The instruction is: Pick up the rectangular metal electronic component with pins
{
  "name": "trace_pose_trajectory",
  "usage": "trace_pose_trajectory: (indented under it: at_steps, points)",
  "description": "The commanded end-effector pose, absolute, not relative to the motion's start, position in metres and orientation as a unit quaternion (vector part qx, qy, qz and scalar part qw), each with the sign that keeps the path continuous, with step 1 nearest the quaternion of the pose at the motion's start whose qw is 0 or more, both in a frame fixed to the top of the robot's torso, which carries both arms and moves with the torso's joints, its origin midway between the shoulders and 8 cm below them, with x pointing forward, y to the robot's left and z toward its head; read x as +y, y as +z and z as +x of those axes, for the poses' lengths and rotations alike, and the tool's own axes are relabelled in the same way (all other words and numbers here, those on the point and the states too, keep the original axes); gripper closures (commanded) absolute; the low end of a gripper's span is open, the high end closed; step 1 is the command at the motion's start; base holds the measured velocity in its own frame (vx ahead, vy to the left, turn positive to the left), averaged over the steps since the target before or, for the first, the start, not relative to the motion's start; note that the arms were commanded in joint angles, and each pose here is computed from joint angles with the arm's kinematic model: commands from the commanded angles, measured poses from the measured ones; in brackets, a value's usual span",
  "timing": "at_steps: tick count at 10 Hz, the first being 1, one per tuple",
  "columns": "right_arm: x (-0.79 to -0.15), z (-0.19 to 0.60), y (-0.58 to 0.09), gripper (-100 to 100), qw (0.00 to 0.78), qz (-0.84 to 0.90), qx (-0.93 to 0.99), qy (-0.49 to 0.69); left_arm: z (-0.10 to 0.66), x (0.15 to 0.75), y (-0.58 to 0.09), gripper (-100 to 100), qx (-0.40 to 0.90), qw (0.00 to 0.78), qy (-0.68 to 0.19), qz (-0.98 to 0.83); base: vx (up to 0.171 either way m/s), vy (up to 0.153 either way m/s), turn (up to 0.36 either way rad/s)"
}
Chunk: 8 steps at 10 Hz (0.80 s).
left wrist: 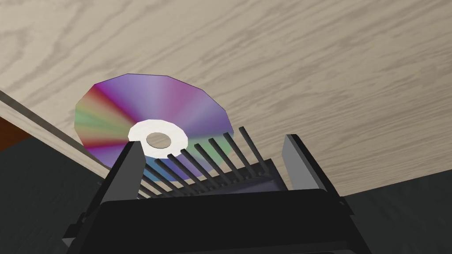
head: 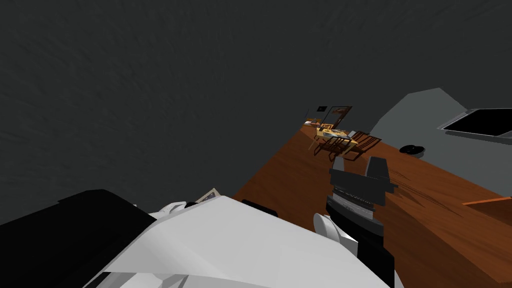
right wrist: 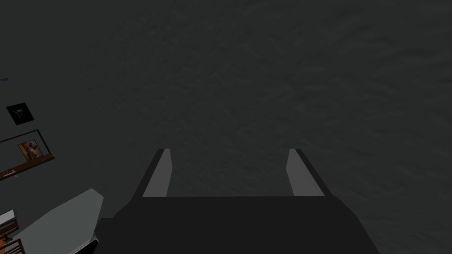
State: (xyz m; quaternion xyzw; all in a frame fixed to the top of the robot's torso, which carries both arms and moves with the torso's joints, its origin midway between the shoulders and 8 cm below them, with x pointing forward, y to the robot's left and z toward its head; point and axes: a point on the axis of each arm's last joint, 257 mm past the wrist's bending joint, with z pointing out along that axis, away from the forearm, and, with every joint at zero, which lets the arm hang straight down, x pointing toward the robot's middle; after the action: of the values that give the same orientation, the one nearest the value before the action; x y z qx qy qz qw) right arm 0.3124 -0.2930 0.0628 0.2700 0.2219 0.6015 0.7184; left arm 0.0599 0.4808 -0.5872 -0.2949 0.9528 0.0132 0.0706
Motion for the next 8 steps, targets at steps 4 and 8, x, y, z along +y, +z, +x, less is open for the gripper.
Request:
trace_pose_trajectory:
  at_steps: [4,8]
  points:
    - [-0.2930,0.3124,0.0628,0,0.718,0.270,0.222,0.602,0.0588,0.4735,-0.5957,100,0.951,0.071,0.014,-0.300,-0.010,0.004,-0.032]
    - [-0.2930,0.3124,0.0628,0,0.718,0.270,0.222,0.601,0.0577,0.4738,-0.5958,100,0.951,0.070,0.015,-0.299,0.000,0.000,0.000]
